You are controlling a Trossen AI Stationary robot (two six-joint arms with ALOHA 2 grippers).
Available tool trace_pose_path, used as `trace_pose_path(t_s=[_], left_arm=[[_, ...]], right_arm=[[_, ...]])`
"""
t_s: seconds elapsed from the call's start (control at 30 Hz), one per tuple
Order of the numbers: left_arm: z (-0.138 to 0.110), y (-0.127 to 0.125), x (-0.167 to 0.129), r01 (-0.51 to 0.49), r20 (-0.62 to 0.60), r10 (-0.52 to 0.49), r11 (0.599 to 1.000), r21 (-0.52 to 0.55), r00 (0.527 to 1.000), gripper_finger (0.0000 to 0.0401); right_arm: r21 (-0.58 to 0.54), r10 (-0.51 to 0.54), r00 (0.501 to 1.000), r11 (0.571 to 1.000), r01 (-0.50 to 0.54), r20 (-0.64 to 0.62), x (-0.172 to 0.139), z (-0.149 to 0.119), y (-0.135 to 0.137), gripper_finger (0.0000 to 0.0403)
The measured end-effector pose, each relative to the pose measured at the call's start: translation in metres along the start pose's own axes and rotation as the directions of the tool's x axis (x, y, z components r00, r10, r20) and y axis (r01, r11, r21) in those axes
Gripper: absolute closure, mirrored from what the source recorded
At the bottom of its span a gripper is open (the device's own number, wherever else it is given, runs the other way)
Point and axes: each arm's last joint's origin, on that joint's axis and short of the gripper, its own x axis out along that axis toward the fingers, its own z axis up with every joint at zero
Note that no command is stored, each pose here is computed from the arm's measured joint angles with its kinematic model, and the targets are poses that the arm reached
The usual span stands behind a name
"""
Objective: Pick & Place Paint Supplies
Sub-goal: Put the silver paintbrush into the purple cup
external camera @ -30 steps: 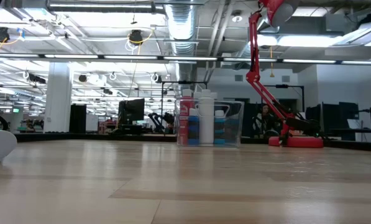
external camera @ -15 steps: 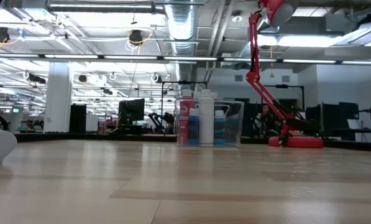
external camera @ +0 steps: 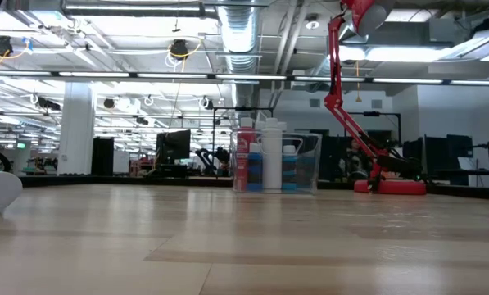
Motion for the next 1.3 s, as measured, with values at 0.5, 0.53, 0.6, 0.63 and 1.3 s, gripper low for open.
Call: trace_pose_path(t_s=[0.5, 0.53, 0.6, 0.63, 1.3], left_arm=[[-0.043, 0.017, 0.02, -0.256, 0.14, 0.269, 0.961, -0.104, 0.953, 0.0132], [-0.049, 0.019, 0.023, -0.246, 0.147, 0.262, 0.962, -0.119, 0.954, 0.0132], [-0.061, 0.022, 0.029, -0.226, 0.155, 0.248, 0.963, -0.147, 0.956, 0.0132], [-0.067, 0.024, 0.031, -0.211, 0.164, 0.237, 0.964, -0.159, 0.958, 0.0132], [-0.087, 0.0, 0.074, -0.155, 0.286, 0.183, 0.981, -0.117, 0.941, 0.0132]], right_arm=[[-0.223, -0.088, 0.988, 0.973, 0.059, -0.126, -0.096, -0.046, -0.004, 0.0403], [-0.233, -0.081, 0.988, 0.971, 0.048, -0.135, -0.102, -0.048, -0.006, 0.0403], [-0.249, -0.072, 0.986, 0.968, 0.032, -0.15, -0.111, -0.053, -0.012, 0.0403], [-0.255, -0.067, 0.985, 0.967, 0.025, -0.16, -0.115, -0.056, -0.013, 0.0403], [-0.259, 0.016, 0.95, 0.96, -0.102, -0.313, -0.165, -0.14, -0.05, 0.0403]])
